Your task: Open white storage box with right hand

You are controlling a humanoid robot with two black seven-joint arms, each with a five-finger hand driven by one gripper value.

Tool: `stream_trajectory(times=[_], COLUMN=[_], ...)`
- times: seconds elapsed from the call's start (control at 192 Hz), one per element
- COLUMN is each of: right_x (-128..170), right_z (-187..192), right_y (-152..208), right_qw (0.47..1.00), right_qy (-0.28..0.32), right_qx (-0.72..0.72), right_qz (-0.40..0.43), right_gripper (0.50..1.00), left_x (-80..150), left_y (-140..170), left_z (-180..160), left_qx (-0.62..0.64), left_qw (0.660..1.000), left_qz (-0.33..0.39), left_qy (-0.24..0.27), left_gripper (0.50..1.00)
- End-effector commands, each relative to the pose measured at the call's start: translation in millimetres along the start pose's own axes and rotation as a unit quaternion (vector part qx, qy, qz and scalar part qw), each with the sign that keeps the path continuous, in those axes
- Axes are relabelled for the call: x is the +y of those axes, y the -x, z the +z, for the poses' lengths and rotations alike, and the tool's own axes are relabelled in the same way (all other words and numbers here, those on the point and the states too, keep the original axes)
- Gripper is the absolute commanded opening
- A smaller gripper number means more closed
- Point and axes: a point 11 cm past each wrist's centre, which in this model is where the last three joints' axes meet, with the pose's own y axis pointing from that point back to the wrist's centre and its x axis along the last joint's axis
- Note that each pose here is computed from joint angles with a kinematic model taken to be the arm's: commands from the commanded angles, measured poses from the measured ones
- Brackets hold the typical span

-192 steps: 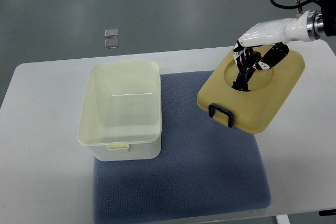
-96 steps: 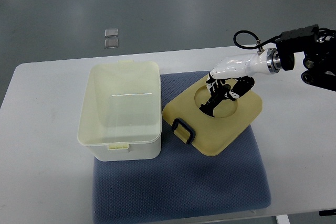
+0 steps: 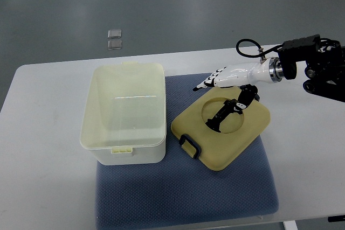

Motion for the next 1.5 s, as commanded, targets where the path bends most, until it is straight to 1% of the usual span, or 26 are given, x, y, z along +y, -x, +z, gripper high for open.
stream_trajectory(times=[0.0, 0.14, 0.224, 0.343, 0.38, 0.437, 0.494, 0.551, 0.593, 0.629, 0.671, 0.681, 0.718, 0.733, 0.759, 0.764, 0.769, 0.78, 0.806, 0.889, 0.899, 0.946, 1.009, 1.185, 1.258, 1.492], right_x=[11.1, 39.0, 61.3, 78.3, 86.2, 94.2, 102.2, 104.2, 103.4, 103.7, 104.0, 104.0, 101.9, 100.8, 96.9, 96.9, 95.5, 95.5, 91.7, 80.3, 80.3, 70.5, 55.9, 21.1, 10.7, 7.8], right_z=[6.0, 12.9, 21.3, 16.2, 12.7, 13.3, 18.7, 21.3, 25.3, 34.5, 45.8, 45.8, 56.1, 59.2, 66.3, 66.3, 69.2, 69.2, 77.1, 93.9, 93.9, 98.7, 98.7, 83.4, 78.5, 78.4], right_y=[-0.9, -6.8, -25.2, -84.6, -110.5, -131.1, -143.8, -158.6, -162.2, -164.2, -160.6, -160.6, -154.2, -151.3, -143.9, -143.8, -140.7, -140.7, -131.4, -102.2, -102.2, -81.6, -55.8, -17.4, -9.6, -2.1], right_qw=[1.000, 0.997, 0.996, 0.997, 0.992, 0.978, 0.951, 0.908, 0.884, 0.846, 0.798, 0.798, 0.741, 0.727, 0.682, 0.681, 0.666, 0.666, 0.625, 0.526, 0.526, 0.472, 0.427, 0.337, 0.328, 0.323], right_qy=[0.010, 0.030, 0.052, 0.038, 0.020, -0.009, -0.044, -0.088, -0.101, -0.109, -0.123, -0.123, -0.141, -0.143, -0.156, -0.156, -0.159, -0.159, -0.168, -0.189, -0.189, -0.201, -0.213, -0.260, -0.260, -0.255], right_qx=[-0.008, -0.036, -0.041, -0.057, -0.080, -0.135, -0.206, -0.288, -0.328, -0.379, -0.432, -0.432, -0.488, -0.501, -0.542, -0.542, -0.555, -0.555, -0.588, -0.659, -0.659, -0.694, -0.723, -0.761, -0.769, -0.772], right_qz=[-0.010, -0.065, -0.066, 0.039, 0.094, 0.159, 0.224, 0.290, 0.319, 0.358, 0.402, 0.402, 0.439, 0.446, 0.466, 0.466, 0.472, 0.472, 0.485, 0.503, 0.503, 0.505, 0.500, 0.490, 0.484, 0.484], right_gripper=[0.930, 0.930, 0.930, 0.930, 0.928, 0.928, 0.928, 0.928, 0.928, 0.928, 0.928, 0.928, 0.928, 0.928, 0.928, 0.928, 0.928, 0.928, 0.928, 0.930, 0.930, 0.930, 0.930, 0.930, 0.930, 0.930], left_x=[0.0, 0.0, 0.0, 0.0, 0.0, 0.0, 0.0, 0.0, 0.0, 0.0, -0.1, -0.1, -0.2, -0.2, -0.3, -0.3, -0.3, -0.3, -0.3, -0.3, -0.3, -0.3, -0.3, -0.3, -0.4, -0.5], left_y=[-0.5, 0.0, 0.0, 0.6, 0.6, 0.6, 0.7, 0.7, 0.8, 0.7, 1.4, 1.4, 3.0, 4.0, 5.1, 5.1, 5.6, 5.6, 5.6, 5.6, 5.6, 5.6, 5.6, 6.2, 7.2, 10.9], left_z=[0.0, -0.2, -0.3, -0.4, -0.4, -0.4, 0.5, 0.5, 0.5, -0.4, 0.4, 0.4, 0.4, 0.4, 0.4, 0.4, 0.4, 0.4, 0.4, 0.4, 0.4, 0.4, 0.4, 0.3, 0.3, 0.2], left_qx=[0.000, -0.001, -0.001, -0.002, -0.002, -0.002, -0.002, -0.002, -0.002, -0.002, -0.003, -0.003, -0.003, -0.003, -0.003, -0.003, -0.003, -0.003, -0.003, -0.003, -0.003, -0.003, -0.003, -0.004, -0.004, -0.004], left_qw=[1.000, 1.000, 1.000, 1.000, 1.000, 1.000, 1.000, 1.000, 1.000, 1.000, 1.000, 1.000, 1.000, 1.000, 1.000, 1.000, 1.000, 1.000, 1.000, 1.000, 1.000, 1.000, 1.000, 1.000, 1.000, 1.000], left_qz=[0.001, 0.000, 0.000, -0.001, -0.001, -0.001, -0.001, -0.001, -0.002, -0.002, -0.002, -0.002, -0.005, -0.006, -0.008, -0.008, -0.008, -0.008, -0.008, -0.008, -0.008, -0.008, -0.008, -0.009, -0.011, -0.016], left_qy=[0.000, 0.000, 0.000, -0.001, -0.001, -0.001, 0.000, 0.000, 0.000, -0.001, 0.000, 0.000, 0.000, 0.000, 0.000, 0.000, 0.000, 0.000, 0.000, 0.000, 0.000, 0.000, 0.000, 0.000, 0.000, 0.000], left_gripper=[1.000, 1.000, 1.000, 1.000, 1.000, 1.000, 1.000, 1.000, 1.000, 1.000, 1.000, 1.000, 1.000, 1.000, 1.000, 1.000, 1.000, 1.000, 1.000, 1.000, 1.000, 1.000, 1.000, 1.000, 1.000, 1.000])
